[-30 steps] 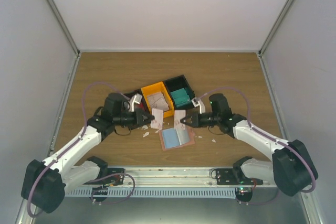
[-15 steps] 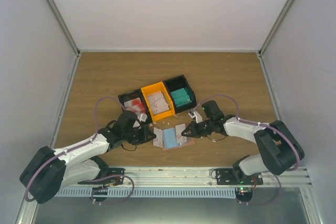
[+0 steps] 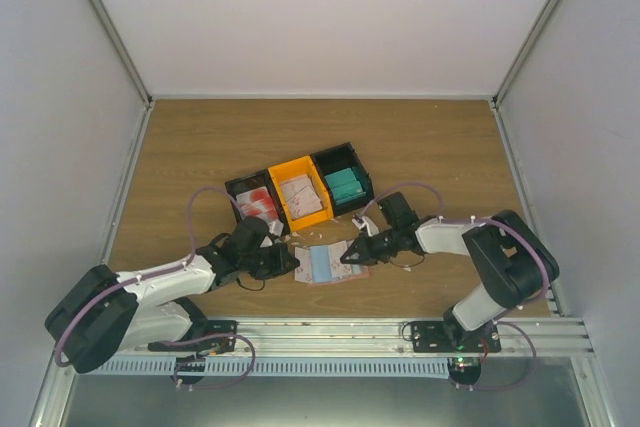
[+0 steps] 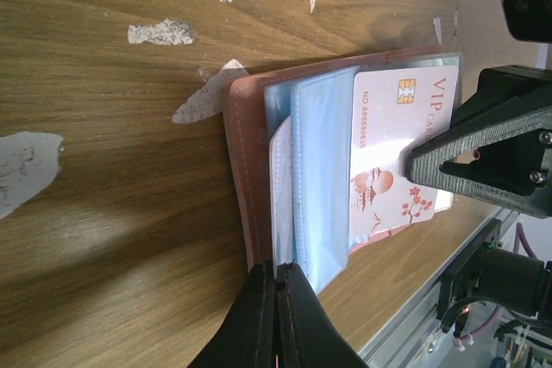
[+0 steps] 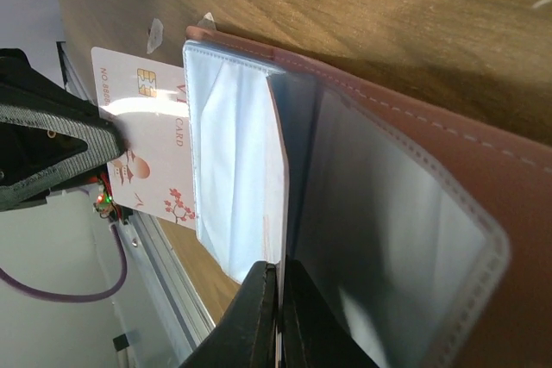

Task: Put the credit cards into the card holder
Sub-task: Insert the credit card into the card holder.

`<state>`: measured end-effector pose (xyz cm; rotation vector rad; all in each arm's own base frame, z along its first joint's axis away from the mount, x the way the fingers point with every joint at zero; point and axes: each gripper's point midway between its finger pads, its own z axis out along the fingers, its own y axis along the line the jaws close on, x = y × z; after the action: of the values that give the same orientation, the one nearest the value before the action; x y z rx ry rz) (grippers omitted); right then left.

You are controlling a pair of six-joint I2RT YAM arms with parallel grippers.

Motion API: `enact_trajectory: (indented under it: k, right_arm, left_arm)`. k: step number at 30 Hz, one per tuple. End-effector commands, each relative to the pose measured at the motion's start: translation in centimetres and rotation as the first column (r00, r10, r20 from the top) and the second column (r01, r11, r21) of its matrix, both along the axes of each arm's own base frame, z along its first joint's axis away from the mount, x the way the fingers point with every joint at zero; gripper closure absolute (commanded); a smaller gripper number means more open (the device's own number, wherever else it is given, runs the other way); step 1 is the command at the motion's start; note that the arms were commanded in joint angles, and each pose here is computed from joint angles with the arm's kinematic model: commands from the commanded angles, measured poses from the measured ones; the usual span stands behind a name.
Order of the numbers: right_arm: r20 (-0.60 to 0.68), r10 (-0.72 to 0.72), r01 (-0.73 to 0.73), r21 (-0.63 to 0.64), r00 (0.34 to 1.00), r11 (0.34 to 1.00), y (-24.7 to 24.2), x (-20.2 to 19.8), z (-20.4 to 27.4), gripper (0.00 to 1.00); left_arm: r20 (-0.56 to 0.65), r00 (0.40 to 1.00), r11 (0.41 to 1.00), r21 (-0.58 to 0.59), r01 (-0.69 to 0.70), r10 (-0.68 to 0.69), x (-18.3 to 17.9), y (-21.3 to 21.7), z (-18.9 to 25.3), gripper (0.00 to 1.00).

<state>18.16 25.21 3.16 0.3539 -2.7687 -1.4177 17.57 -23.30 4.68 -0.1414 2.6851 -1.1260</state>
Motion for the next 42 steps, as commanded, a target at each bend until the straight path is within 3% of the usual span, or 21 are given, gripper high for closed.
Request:
enact_trajectory:
  k: [1, 7, 18, 31, 37, 42]
  right_arm:
    - [-0.028, 0.009, -0.009, -0.006, 1.0, 1.0, 0.5, -0.1, -0.7, 0.95]
    - [-0.061, 0.004, -0.004, -0.011, 0.998, 1.0, 1.3, -0.2, -1.0, 0.9]
    - [-0.12, -0.057, 0.052, -0.044, 0.991, 0.998, 1.8, -0.2, -1.5, 0.92]
    - [-0.079, -0.056, 0.051, -0.063, 0.995, 0.997, 3.3, 0.3, -1.1, 0.95]
    - [-0.009, -0.056, 0.055, -0.118, 0.998, 0.991, 2.9, 0.7, -0.4, 0.86]
    - [0.006, -0.033, 0.034, -0.122, 0.999, 0.992, 3.6, 0.2, -0.6, 0.87]
  left_arm:
    - [0.022, 0.999, 0.999, 0.016, -0.029, 0.028, 0.2, 0.5, -0.7, 1.0]
    - [0.002, 1.0, 0.999, 0.027, -0.03, 0.03, -0.4, 0.9, -1.5, 1.0]
    - [0.001, 1.0, 1.0, 0.02, -0.023, 0.023, -0.7, 0.8, -1.5, 1.0]
    - [0.003, 1.0, 1.0, 0.014, -0.011, 0.011, -0.7, 0.6, -1.4, 1.0]
    - [0.014, 1.0, 1.0, 0.011, -0.009, 0.009, -0.6, 0.5, -1.1, 1.0]
    - [0.012, 1.0, 1.0, 0.014, 0.009, -0.009, -0.8, 0.4, -1.2, 1.0]
